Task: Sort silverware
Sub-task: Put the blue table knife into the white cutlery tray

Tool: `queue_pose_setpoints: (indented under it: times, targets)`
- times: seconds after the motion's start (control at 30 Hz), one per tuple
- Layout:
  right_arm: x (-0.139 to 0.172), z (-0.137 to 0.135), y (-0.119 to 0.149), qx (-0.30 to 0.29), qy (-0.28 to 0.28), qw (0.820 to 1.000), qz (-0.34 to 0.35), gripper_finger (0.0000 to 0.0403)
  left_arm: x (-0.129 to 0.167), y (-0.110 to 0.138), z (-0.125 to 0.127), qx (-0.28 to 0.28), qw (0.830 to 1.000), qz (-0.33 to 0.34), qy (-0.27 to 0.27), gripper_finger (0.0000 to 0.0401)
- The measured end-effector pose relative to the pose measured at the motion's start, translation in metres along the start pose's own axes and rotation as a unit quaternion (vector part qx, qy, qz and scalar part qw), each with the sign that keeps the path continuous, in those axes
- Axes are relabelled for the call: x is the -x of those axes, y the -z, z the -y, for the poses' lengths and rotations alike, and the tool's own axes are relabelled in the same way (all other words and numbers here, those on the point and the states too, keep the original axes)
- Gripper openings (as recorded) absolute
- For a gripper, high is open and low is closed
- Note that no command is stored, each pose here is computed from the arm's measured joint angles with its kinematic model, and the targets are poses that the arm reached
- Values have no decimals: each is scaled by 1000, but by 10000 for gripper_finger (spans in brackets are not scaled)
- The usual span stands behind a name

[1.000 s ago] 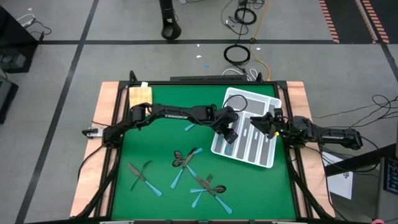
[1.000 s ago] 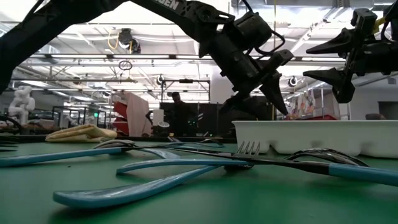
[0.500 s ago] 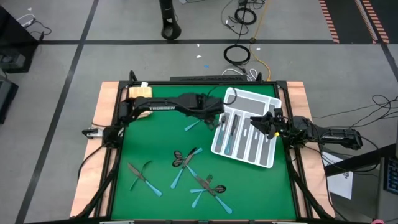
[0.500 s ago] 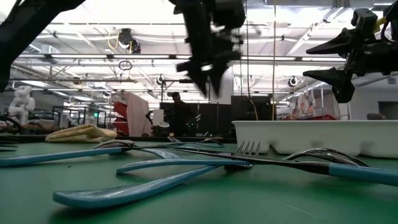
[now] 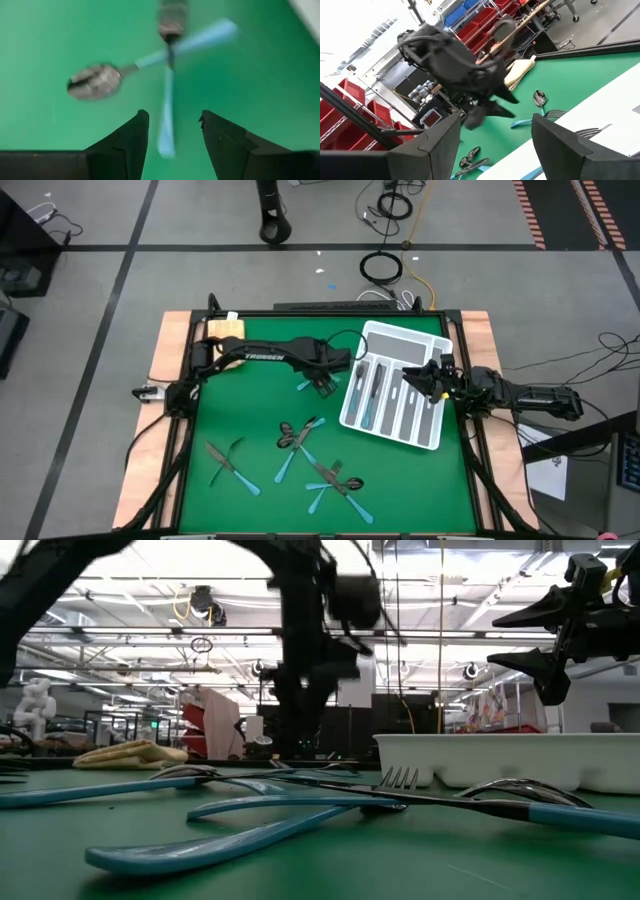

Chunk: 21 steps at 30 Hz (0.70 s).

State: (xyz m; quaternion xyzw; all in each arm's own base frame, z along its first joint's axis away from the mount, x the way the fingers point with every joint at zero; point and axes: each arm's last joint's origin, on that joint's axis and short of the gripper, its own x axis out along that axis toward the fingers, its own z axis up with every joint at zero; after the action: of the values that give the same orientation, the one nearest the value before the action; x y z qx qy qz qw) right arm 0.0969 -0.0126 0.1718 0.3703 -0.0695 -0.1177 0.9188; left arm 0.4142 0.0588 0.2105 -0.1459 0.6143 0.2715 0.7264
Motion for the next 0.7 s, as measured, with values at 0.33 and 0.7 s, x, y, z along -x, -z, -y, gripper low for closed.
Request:
queue_pose_setpoints:
  times: [0.33, 0.7]
  targets:
    - [-2, -22, 4, -4, -173, 971, -166, 230, 117, 80, 35, -28, 997, 67, 11, 187]
    - [-56, -122, -46, 141, -183, 934, -273, 201, 191, 134, 29, 88, 979, 175, 60, 187]
